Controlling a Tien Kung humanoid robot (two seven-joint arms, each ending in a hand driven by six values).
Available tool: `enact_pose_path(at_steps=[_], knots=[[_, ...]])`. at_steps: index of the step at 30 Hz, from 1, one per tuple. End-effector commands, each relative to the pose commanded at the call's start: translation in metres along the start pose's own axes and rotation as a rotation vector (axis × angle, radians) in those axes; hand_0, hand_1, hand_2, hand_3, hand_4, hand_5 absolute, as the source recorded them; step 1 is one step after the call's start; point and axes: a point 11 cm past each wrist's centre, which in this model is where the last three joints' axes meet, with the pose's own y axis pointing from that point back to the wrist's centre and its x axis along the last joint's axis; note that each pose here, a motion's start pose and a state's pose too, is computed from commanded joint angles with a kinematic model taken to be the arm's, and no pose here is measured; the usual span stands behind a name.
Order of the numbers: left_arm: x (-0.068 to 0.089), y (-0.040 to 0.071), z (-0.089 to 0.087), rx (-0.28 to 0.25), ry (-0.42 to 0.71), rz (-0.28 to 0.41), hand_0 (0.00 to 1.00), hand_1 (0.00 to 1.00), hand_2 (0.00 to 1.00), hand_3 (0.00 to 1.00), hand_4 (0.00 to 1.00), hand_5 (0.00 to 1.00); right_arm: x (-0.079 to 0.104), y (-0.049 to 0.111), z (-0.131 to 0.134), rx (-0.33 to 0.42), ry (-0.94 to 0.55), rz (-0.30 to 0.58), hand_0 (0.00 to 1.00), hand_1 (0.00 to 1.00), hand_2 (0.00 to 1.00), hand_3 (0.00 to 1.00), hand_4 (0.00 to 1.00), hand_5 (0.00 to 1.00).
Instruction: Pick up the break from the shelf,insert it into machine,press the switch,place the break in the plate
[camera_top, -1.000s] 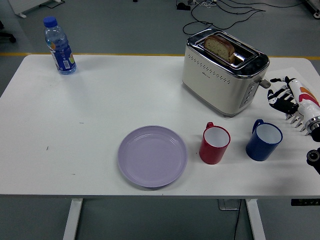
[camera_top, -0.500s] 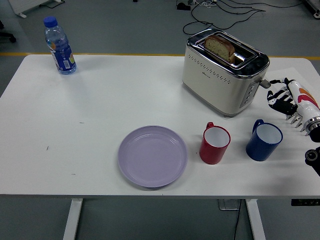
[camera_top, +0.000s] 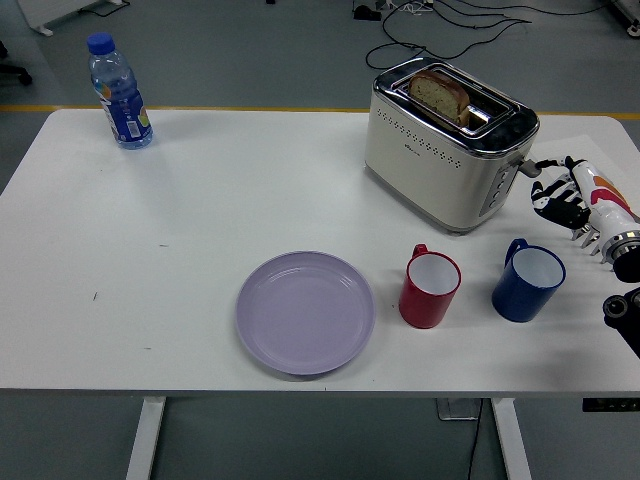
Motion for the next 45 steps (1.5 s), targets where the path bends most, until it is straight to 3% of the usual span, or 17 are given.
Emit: enact_pose_path(at_steps=[45], knots=[[0.003,0.0,0.006,-0.013,-0.019,0.01,0.663,0.653,0.651,0.601,0.353,0.94,-0.019,0.001,0.008,-0.03,0.008,-0.042,0.344,0.356,0.432,0.735,0.522,0.355]])
